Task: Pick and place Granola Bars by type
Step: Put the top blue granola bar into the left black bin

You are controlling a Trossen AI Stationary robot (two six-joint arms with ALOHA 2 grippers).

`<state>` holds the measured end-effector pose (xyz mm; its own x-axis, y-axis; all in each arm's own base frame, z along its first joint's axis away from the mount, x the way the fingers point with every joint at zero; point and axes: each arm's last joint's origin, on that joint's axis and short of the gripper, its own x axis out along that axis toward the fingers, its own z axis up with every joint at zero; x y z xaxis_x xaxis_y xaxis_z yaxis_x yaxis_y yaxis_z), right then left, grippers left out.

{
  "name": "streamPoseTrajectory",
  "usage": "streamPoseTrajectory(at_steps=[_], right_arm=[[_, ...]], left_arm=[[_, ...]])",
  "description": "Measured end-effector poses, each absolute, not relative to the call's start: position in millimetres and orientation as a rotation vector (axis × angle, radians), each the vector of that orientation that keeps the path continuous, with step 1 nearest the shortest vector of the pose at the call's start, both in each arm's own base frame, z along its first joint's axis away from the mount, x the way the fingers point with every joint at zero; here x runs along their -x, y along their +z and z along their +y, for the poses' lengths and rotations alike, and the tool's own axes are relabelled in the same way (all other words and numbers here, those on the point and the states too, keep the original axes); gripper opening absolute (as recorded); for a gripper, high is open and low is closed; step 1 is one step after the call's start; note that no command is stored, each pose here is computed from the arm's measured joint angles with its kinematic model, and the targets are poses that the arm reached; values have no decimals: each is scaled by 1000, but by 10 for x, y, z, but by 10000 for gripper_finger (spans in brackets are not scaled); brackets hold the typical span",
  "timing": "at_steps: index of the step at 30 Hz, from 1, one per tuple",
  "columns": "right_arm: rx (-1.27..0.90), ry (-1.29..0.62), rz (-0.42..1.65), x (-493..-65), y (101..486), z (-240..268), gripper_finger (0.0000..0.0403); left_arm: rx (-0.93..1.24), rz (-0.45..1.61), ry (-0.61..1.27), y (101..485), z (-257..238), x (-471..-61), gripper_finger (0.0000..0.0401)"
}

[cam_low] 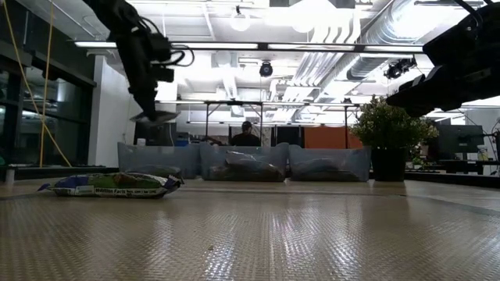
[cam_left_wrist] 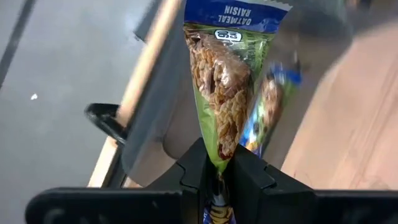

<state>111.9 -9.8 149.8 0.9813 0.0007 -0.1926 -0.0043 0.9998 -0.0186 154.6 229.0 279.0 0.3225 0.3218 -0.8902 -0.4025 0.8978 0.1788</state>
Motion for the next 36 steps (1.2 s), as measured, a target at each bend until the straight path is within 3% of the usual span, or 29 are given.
streamPoseTrajectory(at_steps=[6,12,18,28,36], right_arm=[[19,2,194,-1119,1498,-98,0],[19,3,194,-1119,1498,-98,0],[19,3,194,-1119,1498,-98,0],[19,2,193,-1119,1500,-98,0],[19,2,194,-1119,1498,-98,0]], left_arm=[[-148,1370,319,2593,2264,-1713,46],[-124,1496,294,2360,2329,-1792,46],[-93,1487,308,2234,2395,-1875,46],[-261,1506,230,2088,2350,-2152,46],[-268,1531,224,1930,2398,-2232,46]])
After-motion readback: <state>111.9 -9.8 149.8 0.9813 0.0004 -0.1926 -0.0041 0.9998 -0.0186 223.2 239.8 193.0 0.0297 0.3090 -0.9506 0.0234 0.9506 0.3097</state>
